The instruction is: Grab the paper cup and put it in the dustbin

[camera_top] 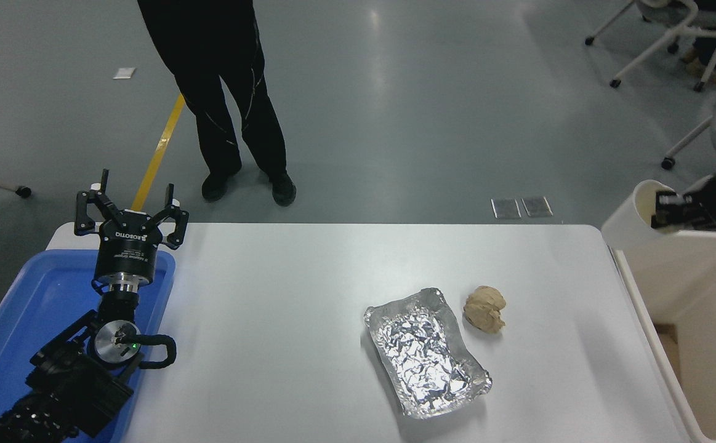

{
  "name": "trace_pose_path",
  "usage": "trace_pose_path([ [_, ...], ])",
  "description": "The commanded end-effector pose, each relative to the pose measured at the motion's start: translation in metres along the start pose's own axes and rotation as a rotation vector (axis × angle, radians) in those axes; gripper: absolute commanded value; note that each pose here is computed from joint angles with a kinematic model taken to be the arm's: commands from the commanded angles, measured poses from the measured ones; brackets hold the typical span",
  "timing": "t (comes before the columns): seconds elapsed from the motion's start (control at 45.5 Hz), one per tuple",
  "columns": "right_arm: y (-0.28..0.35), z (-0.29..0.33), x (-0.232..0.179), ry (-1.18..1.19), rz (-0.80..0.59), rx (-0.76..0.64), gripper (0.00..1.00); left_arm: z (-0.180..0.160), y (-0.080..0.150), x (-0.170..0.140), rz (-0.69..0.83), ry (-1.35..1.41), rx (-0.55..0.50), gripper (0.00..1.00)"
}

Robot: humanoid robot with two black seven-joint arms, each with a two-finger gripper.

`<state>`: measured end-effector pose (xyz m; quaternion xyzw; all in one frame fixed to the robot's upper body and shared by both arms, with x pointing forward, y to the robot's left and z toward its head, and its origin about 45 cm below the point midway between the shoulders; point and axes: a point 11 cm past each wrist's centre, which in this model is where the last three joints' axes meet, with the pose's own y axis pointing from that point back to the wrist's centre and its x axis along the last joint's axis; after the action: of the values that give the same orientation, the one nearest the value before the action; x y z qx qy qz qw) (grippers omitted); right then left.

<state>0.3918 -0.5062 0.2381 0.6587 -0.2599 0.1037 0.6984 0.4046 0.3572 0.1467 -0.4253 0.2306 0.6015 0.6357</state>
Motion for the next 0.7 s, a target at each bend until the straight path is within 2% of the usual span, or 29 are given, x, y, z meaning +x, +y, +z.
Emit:
trace_pose_path([
  [0.0, -0.048, 0.077, -0.050, -0.073, 0.124, -0.142, 0.00, 0.000, 0.000, 0.000, 0.000, 0.000, 0.000, 0.99],
  [0.044, -0.063, 0.079, -0.071, -0.073, 0.137, -0.149, 0.00, 0.000, 0.000, 0.000, 0.000, 0.000, 0.000, 0.99],
  [0.176, -0.074, 0.085, -0.094, -0.100, 0.164, -0.168, 0.00, 0.000, -0.001, -0.001, -0.001, 0.000, -0.001, 0.99],
  [0.33, -0.091, 0.100, -0.140, -0.060, 0.195, -0.342, 0.00, 0.000, 0.000, 0.000, 0.000, 0.000, 0.000, 0.99],
  [0.505, -0.096, 0.104, -0.159, -0.069, 0.212, -0.421, 0.00, -0.001, 0.001, 0.000, 0.002, 0.001, 0.001, 0.99],
  [0.681, -0.095, 0.105, -0.159, -0.088, 0.230, -0.445, 0.00, 0.000, 0.001, 0.001, 0.002, 0.000, 0.000, 0.99],
])
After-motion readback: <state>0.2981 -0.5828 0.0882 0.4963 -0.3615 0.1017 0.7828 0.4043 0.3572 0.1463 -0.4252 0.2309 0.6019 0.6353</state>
